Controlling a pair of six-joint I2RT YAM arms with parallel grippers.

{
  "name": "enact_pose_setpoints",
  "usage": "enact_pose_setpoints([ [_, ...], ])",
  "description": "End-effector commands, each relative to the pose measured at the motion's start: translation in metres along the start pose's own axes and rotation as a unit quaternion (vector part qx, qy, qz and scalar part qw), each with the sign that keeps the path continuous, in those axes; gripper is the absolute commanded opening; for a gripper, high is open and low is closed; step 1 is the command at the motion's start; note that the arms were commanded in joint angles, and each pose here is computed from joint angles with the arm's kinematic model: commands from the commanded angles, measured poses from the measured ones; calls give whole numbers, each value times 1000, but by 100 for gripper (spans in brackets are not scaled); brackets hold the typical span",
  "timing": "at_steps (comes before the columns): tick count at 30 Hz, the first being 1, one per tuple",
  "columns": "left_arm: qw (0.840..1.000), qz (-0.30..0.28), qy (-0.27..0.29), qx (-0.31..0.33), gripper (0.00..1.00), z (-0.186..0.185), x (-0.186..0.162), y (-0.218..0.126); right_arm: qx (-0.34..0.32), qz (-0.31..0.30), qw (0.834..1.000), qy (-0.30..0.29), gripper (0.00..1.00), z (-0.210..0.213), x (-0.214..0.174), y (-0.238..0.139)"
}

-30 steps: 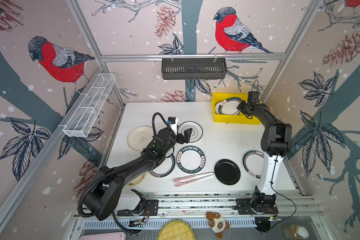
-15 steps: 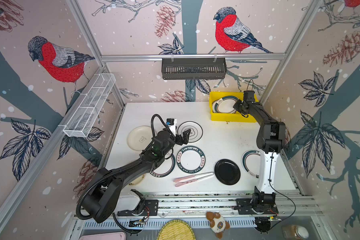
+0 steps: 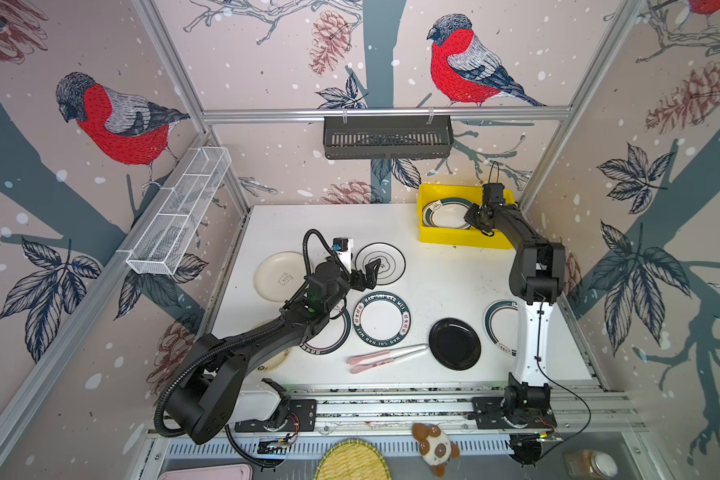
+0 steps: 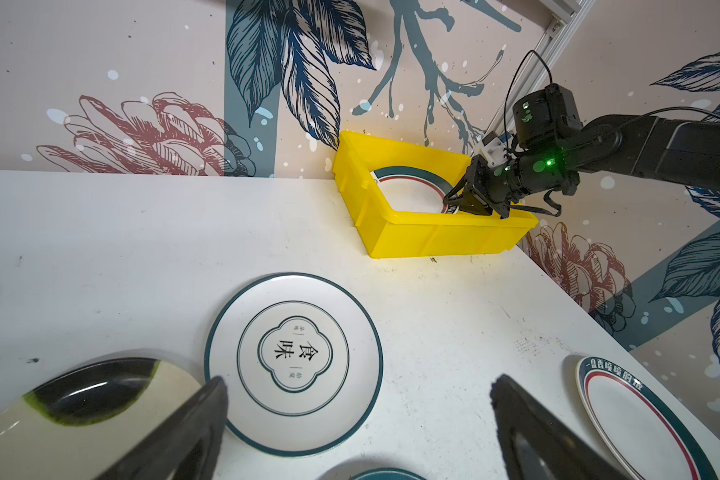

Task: Place the plates into the plastic bin on the countertop
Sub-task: 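Lower the plate into the bin and open the right gripper, then move the right gripper back toward the plate with green-lettered rim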

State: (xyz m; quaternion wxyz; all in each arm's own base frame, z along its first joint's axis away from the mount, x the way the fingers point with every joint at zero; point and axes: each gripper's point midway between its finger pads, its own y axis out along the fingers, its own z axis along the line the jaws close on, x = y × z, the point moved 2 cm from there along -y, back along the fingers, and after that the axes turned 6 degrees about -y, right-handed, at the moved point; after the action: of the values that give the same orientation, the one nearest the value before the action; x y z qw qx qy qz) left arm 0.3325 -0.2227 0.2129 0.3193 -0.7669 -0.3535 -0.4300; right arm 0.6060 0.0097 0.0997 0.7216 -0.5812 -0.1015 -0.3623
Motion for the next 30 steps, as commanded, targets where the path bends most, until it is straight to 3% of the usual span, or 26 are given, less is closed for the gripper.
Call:
enact_pose_setpoints([
  [1,1000,-24,-8,-7,98,-3,9,-1,-8,34,999,-14,25,-2,-16,6],
  [5,1000,-28,-8,-3,98,-1,10,-4,-11,26,999,-35,42,6,-14,2],
  [9,1000,-29,-4,0,98,-1,10,-5,-6,22,999,-44,54,11,-11,-2],
  [12,1000,-29,-6,-2,98,-1,10,-5,-6,17,998,-54,70,13,-7,-6],
  [14,1000,-28,-6,-2,98,-1,9,-5,-6,8,998,-65,88,15,-2,-13],
  [16,1000,-28,-6,-1,98,0,9,-6,-14,-6,997,-73,100,15,4,-21],
  [25,1000,-30,-3,-4,98,-1,9,-11,-68,-67,992,-77,100,7,30,-91],
  [30,1000,-23,0,-2,98,2,3,-18,-73,-89,991,-70,100,-6,0,-156],
])
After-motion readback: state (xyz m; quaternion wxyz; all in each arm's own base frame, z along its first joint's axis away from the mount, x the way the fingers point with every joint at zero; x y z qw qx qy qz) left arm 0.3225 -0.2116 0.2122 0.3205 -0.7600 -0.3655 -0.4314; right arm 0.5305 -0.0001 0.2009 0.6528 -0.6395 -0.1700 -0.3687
